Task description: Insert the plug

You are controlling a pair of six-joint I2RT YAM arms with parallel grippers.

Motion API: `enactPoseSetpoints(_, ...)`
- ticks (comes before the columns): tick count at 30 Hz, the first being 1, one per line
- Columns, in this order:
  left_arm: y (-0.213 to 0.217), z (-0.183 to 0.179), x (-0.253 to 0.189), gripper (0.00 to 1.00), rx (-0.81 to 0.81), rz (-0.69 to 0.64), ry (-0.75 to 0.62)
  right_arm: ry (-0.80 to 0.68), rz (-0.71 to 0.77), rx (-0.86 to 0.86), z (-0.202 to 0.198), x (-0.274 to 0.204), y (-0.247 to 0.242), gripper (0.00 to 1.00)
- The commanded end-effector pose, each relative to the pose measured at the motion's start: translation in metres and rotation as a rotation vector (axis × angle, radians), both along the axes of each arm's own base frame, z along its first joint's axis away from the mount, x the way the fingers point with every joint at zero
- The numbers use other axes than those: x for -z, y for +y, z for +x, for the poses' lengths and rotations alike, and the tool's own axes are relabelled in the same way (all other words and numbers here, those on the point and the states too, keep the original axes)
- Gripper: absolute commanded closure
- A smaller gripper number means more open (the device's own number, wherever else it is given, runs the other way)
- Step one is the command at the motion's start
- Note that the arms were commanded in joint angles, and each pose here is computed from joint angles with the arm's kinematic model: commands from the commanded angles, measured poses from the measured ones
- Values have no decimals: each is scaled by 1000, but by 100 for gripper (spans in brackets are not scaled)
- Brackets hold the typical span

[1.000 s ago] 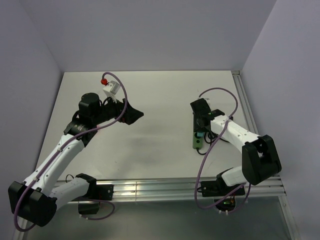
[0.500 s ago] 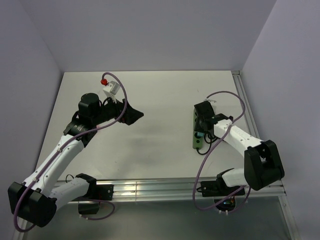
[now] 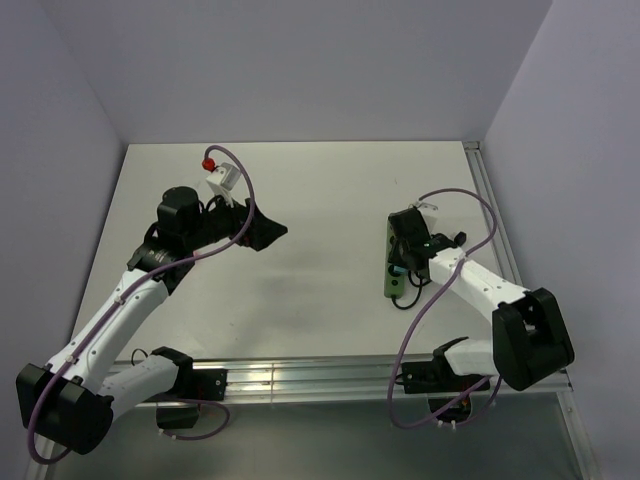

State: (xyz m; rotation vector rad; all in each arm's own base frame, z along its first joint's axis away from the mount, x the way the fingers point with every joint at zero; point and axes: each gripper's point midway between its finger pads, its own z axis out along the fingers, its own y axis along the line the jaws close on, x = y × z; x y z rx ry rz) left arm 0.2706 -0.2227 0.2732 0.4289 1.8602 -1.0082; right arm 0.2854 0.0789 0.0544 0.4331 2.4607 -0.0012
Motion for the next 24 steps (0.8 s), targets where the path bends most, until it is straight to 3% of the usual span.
enactPoseSetpoints(1, -1, -4, -17, 0, 24, -27, -69, 138, 239, -63, -24, 30, 70, 100)
enactPoseSetpoints(6, 0, -5, -17, 0, 20, -25, -71, 113, 344, -102, -20, 22, 99, 100)
enactPoseSetpoints(16, -1, -5, -19, 0, 24, -27, -73, 123, 214, -32, -31, 29, 81, 100)
enactPoseSetpoints(24, -2, -7, -19, 1, 31, -32, -75, 211, 203, 38, -63, 73, 67, 100)
